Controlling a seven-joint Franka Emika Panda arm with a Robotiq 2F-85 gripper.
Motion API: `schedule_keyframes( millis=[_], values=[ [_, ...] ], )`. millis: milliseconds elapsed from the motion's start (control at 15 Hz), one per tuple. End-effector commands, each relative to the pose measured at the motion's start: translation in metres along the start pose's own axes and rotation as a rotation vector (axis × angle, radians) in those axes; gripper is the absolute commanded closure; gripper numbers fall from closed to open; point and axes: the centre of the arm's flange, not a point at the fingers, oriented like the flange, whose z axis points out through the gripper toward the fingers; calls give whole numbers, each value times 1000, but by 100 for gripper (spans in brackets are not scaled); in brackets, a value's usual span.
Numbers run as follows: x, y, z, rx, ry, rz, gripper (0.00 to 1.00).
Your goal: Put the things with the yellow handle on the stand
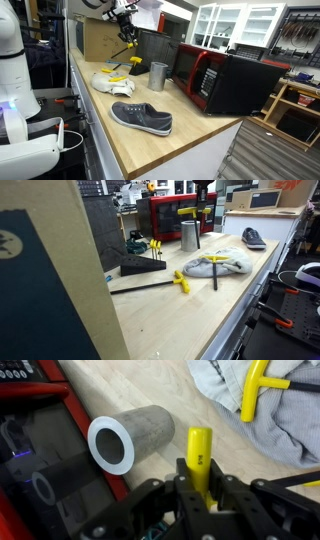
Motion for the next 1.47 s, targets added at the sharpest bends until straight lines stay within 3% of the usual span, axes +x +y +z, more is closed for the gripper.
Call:
schedule_keyframes(
  millis=[0, 67, 133, 600, 800, 1133, 1400],
  values=[
    [0, 0, 0, 0, -1, 0, 78],
    [0, 0, 1, 1, -1, -1, 78],
    [1, -1, 3, -24, -4, -7, 94],
    [41, 25, -6, -180, 126, -74, 94],
    [66, 30, -24, -300, 208, -72, 94],
    [111, 15, -53, -535, 341, -111, 94],
    [143, -5, -68, -625, 451, -85, 94]
  ],
)
